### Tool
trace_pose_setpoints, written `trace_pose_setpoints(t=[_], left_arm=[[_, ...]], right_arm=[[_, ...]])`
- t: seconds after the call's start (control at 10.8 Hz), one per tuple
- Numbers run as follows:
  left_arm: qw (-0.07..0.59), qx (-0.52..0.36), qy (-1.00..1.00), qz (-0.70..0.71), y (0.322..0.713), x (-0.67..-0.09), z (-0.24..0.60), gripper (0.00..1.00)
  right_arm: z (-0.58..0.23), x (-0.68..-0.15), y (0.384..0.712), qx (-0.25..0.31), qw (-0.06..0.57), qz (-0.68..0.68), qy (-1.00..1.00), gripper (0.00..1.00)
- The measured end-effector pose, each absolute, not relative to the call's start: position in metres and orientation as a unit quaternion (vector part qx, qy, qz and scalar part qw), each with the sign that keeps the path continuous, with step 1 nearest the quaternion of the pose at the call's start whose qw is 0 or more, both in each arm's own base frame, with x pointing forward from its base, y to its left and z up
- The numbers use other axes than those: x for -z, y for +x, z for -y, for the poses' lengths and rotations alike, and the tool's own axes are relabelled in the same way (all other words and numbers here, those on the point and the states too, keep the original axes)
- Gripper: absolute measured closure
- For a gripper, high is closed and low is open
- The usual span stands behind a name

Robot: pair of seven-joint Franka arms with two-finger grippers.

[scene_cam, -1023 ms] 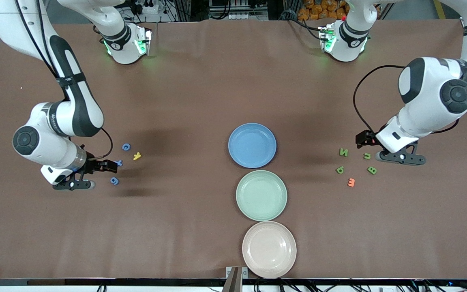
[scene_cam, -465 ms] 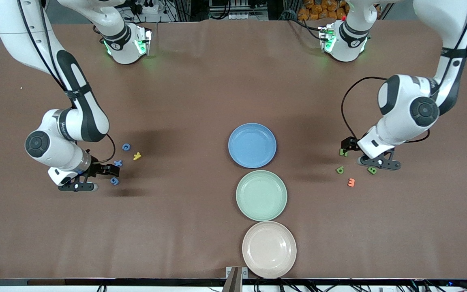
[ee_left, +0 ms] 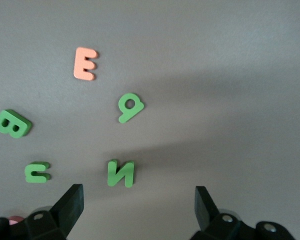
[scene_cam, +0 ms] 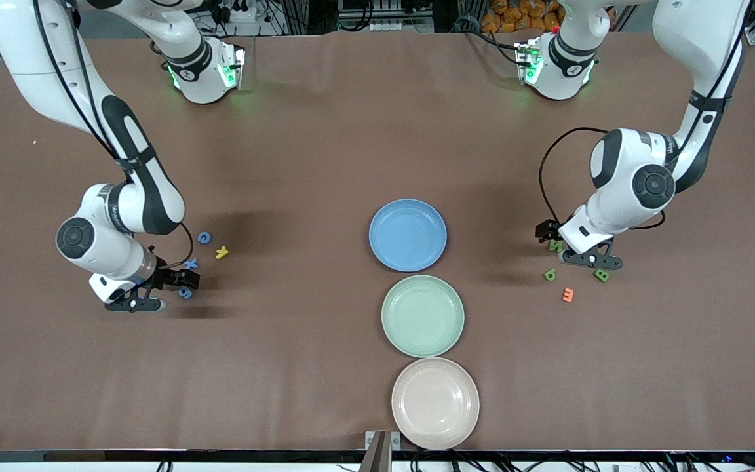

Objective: Sort letters by color into matching plates
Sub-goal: 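Grasp the blue 6 with the right gripper while the left gripper lowers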

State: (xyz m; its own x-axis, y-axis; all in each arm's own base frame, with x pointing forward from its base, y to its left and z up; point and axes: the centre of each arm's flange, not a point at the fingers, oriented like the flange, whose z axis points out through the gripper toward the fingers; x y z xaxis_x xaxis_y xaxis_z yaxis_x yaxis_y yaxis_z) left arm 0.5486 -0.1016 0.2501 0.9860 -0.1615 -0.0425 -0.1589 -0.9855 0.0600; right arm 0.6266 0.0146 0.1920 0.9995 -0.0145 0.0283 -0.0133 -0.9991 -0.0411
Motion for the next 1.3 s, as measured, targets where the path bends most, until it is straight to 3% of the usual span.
trace_pose_setpoints(t=[0.28, 0.56, 0.65, 0.74, 1.02, 1.12, 1.3], left_arm=[[0.030, 0.036, 0.996, 0.080, 0.546, -0.232, 0.102, 0.05], [0.017, 0.040, 0.994, 0.099, 0.545, -0.214, 0.101, 0.07], [0.010, 0.039, 0.993, 0.109, 0.545, -0.211, 0.100, 0.08], [0.006, 0.040, 0.992, 0.115, 0.544, -0.208, 0.100, 0.10], [-0.004, 0.039, 0.991, 0.131, 0.542, -0.197, 0.098, 0.13], [-0.005, 0.037, 0.990, 0.134, 0.540, -0.193, 0.097, 0.14], [-0.005, 0.039, 0.990, 0.136, 0.537, -0.187, 0.096, 0.17]], right_arm=[[-0.015, -0.180, 0.627, 0.020, 0.018, -0.005, -1.000, 0.00], [-0.015, -0.176, 0.627, 0.024, 0.013, 0.003, -1.000, 0.09], [-0.016, -0.176, 0.627, 0.026, 0.010, 0.008, -1.000, 0.16], [-0.016, -0.176, 0.628, 0.027, 0.009, 0.010, -1.000, 0.31], [-0.017, -0.177, 0.629, 0.032, 0.009, 0.011, -0.999, 0.49], [-0.017, -0.177, 0.629, 0.035, 0.009, 0.012, -0.999, 0.55], [-0.017, -0.176, 0.630, 0.038, 0.009, 0.012, -0.999, 0.57]])
